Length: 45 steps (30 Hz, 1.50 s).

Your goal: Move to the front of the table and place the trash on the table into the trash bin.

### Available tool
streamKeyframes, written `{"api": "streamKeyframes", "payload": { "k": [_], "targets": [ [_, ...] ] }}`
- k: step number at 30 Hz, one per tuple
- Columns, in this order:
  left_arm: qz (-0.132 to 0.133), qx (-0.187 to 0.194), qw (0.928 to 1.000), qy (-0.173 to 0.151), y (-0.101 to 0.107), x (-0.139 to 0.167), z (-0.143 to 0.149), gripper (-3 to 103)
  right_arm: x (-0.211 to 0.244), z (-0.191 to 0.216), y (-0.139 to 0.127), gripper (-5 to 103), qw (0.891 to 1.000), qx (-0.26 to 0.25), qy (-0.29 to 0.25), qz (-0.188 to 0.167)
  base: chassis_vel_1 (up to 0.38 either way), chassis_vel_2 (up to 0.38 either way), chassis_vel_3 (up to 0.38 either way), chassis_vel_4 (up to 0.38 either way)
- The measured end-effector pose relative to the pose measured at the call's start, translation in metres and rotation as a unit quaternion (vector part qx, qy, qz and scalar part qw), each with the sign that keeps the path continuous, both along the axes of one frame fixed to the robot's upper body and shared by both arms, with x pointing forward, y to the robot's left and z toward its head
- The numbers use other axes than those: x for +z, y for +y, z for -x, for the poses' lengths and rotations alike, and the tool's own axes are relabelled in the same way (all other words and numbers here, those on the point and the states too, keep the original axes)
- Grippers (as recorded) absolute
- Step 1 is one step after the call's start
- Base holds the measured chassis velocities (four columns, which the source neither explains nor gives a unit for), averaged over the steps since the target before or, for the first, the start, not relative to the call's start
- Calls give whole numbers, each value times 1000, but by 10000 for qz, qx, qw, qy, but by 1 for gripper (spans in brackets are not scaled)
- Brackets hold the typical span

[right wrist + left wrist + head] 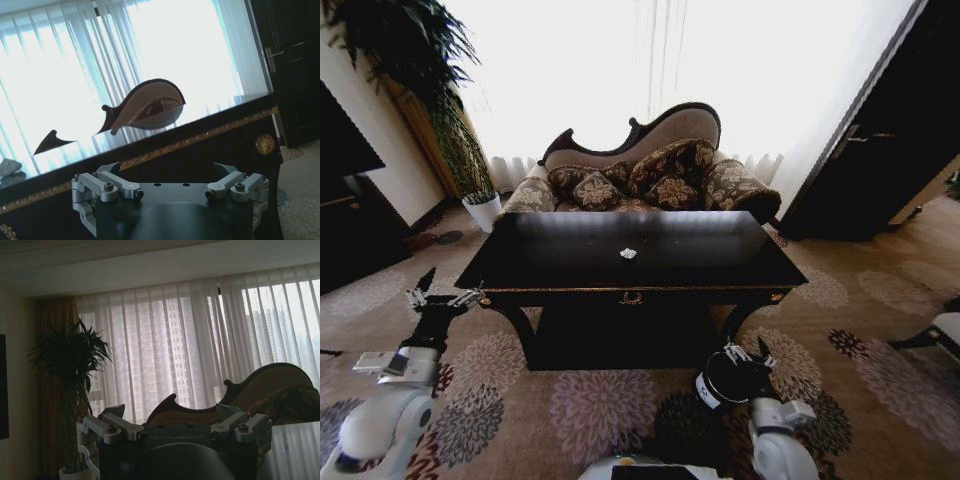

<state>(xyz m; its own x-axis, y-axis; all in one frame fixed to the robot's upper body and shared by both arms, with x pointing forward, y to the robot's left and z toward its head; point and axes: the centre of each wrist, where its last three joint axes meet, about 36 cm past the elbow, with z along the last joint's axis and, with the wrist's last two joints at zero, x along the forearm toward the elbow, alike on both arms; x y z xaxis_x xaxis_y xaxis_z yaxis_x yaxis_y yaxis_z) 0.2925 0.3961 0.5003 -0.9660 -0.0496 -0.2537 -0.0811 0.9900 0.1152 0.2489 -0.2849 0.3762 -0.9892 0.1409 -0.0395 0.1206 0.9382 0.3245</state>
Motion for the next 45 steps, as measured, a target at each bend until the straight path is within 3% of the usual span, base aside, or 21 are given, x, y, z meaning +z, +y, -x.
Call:
{"api": "streamKeyframes", "payload": {
  "k": [9, 14, 19, 23, 28, 34, 38, 45],
  "targets": [
    [0, 0, 10000, 0, 0, 0, 0, 100, 55, -4, 8, 100, 9990, 226, -368, 63, 0, 0, 0, 0],
    [0, 0, 10000, 0, 0, 0, 0, 100, 68, -15, 12, 100, 9972, 475, -482, 303, 0, 0, 0, 0],
    [0, 0, 10000, 0, 0, 0, 0, 100, 78, -32, 12, 100, 9909, 913, -582, 805, 0, 0, 0, 0],
    [0, 0, 10000, 0, 0, 0, 0, 100, 91, -48, 4, 100, 9796, 1336, -625, 1362, 0, 0, 0, 0],
    [0, 0, 10000, 0, 0, 0, 0, 100, 96, -68, -7, 100, 9705, 1523, -590, 1773, 0, 0, 0, 0],
    [0, 0, 10000, 0, 0, 0, 0, 100, 96, -90, -18, 100, 9610, 1744, -442, 2099, 0, 0, 0, 0],
    [0, 0, 10000, 0, 0, 0, 0, 100, 96, -115, -35, 100, 9487, 1995, -179, 2447, 0, 0, 0, 0],
    [0, 1, 10000, 0, 0, 0, 0, 100, 108, -144, -36, 100, 9343, 2435, 111, 2600, 0, 0, 0, 0]
  ]
}}
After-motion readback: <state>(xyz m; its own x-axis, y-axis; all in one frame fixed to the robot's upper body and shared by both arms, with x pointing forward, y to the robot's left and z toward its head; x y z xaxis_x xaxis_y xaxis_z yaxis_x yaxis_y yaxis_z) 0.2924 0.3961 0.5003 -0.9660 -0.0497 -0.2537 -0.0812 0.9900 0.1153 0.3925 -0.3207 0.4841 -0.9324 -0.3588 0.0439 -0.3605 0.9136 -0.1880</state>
